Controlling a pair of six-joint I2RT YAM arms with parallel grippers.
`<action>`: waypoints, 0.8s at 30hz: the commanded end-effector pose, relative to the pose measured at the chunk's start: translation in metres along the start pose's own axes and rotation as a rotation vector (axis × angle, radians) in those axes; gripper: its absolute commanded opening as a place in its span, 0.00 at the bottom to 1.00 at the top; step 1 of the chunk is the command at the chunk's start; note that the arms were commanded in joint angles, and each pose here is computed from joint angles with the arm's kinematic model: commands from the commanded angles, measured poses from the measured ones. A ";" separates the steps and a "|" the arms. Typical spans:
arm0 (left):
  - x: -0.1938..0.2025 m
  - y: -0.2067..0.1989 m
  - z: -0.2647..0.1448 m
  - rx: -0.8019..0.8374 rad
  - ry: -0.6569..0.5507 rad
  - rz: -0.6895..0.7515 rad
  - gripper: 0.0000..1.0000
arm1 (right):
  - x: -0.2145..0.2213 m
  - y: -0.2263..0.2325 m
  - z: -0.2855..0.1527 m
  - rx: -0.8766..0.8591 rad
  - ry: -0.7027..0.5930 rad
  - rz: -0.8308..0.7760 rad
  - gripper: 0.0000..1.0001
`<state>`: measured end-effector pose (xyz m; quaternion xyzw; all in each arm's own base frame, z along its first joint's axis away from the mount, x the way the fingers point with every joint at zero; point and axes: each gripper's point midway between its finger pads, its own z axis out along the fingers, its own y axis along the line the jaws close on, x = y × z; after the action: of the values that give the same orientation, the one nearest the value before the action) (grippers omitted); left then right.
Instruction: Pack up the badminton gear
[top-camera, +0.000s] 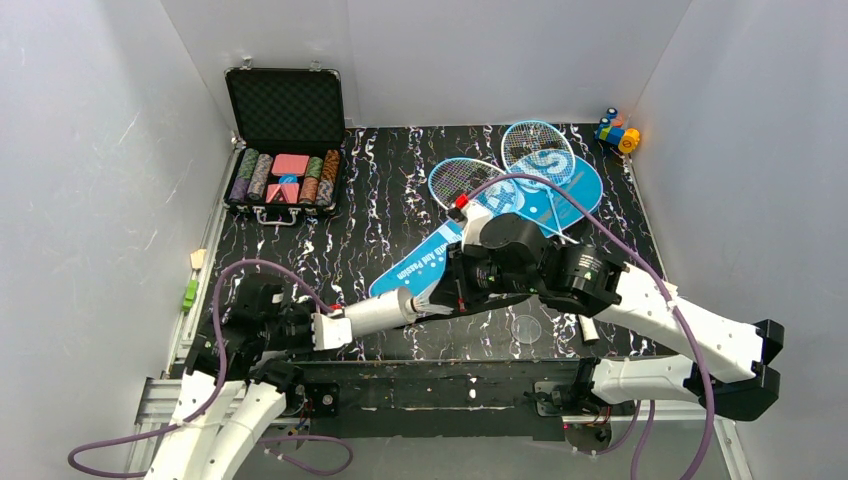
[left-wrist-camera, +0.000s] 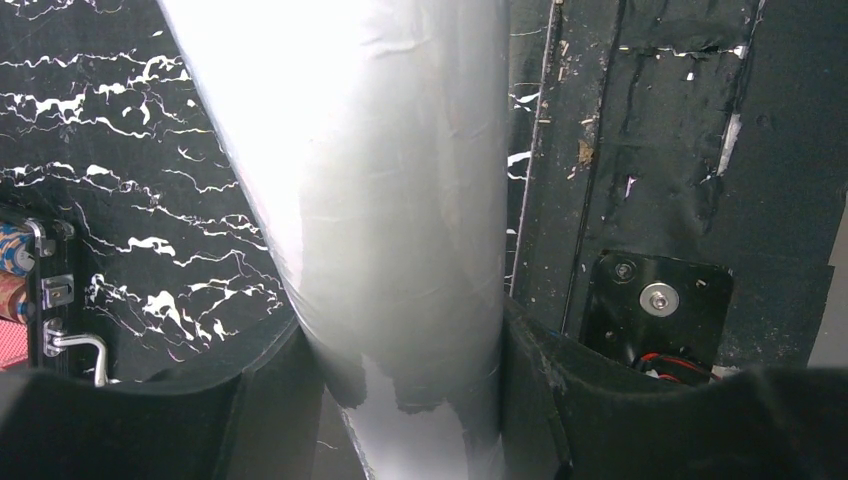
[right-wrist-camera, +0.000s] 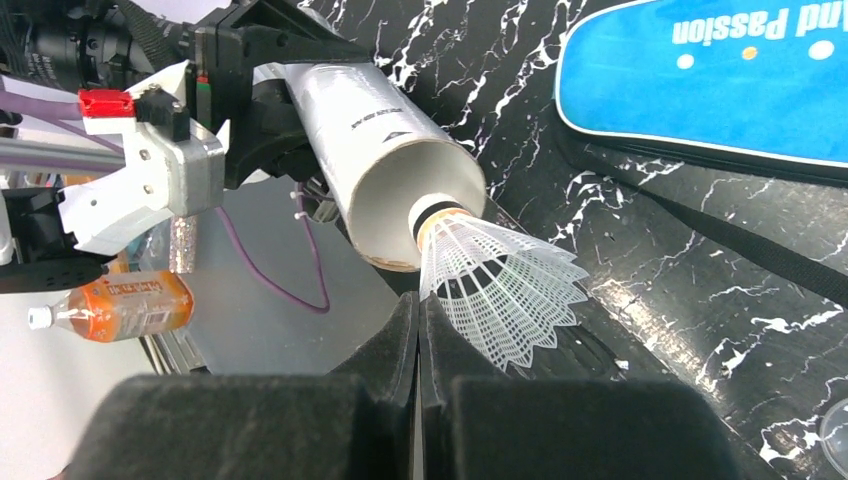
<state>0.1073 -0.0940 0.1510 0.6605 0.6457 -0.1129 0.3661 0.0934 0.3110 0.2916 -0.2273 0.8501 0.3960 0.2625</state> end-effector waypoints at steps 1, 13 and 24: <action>-0.016 0.011 -0.003 -0.022 -0.053 0.035 0.45 | -0.022 0.033 0.000 -0.111 -0.076 -0.028 0.01; -0.023 0.014 -0.005 -0.042 -0.083 0.040 0.44 | -0.014 0.049 0.033 -0.183 -0.065 0.018 0.12; -0.024 0.012 -0.006 -0.045 -0.092 0.039 0.43 | -0.026 0.044 -0.010 -0.233 -0.233 0.074 0.46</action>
<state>0.1096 -0.0997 0.1564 0.6566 0.6394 -0.1204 0.3815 0.0804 0.3438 0.2932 -0.2022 0.8095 0.4826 0.2662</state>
